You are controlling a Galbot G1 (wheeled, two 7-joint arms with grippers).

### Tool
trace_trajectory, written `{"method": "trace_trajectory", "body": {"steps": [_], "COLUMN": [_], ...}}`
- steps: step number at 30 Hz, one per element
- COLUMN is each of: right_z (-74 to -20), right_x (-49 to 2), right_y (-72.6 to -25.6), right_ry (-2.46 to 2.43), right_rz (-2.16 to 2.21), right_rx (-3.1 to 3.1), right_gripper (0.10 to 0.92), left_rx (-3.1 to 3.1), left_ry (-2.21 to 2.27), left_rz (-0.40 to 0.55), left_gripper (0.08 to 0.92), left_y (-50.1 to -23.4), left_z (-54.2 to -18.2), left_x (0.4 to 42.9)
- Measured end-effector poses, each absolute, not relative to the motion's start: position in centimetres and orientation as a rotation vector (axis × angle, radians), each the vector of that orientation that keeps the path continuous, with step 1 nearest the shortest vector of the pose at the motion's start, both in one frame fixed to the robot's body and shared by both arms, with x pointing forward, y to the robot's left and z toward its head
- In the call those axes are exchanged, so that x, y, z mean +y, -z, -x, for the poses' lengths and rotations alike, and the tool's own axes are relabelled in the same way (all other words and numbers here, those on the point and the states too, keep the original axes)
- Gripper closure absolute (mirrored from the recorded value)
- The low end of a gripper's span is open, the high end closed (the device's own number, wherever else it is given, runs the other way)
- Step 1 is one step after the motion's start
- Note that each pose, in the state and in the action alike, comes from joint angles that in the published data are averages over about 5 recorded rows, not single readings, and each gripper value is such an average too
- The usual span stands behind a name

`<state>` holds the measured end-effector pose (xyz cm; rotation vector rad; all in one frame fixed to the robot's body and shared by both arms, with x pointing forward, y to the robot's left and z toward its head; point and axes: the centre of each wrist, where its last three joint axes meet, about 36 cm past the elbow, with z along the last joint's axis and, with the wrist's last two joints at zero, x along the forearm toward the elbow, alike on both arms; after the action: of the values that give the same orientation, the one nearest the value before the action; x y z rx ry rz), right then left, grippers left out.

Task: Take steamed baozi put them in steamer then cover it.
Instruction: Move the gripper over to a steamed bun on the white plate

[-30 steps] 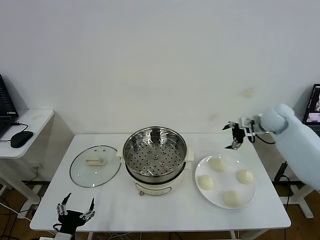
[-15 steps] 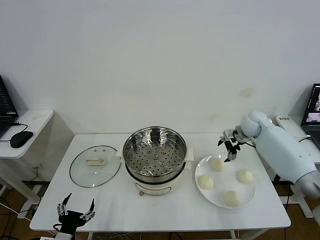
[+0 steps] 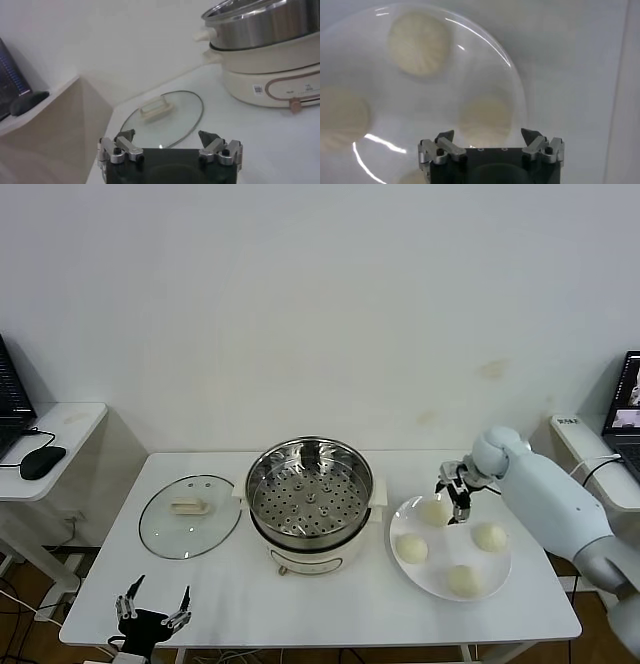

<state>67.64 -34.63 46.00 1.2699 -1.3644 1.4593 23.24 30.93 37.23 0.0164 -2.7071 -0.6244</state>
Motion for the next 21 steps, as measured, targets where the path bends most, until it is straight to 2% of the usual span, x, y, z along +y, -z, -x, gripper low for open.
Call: {"method": "trace_trajectory", "body": {"steps": [12,21], "right_z": [-67.2,-67.2], "right_x": [-34.6,-34.8], "right_y": [-44.5,-44.4], "right_ry": [-1.445,-1.437], "right_rz": [-1.250,-1.239], "right_rx": [-1.390,-1.413], "right_gripper": [0.210,0.335], "left_rx": [-2.696,-2.696], "left_ry": [0.625,0.620], "left_rz": [-0.015,-0.011], "left_gripper": [0.177,0.177], "left_y": [-36.7,-36.5], "left_z": [-23.2,-23.2], "left_x": [31.0,30.8]}}
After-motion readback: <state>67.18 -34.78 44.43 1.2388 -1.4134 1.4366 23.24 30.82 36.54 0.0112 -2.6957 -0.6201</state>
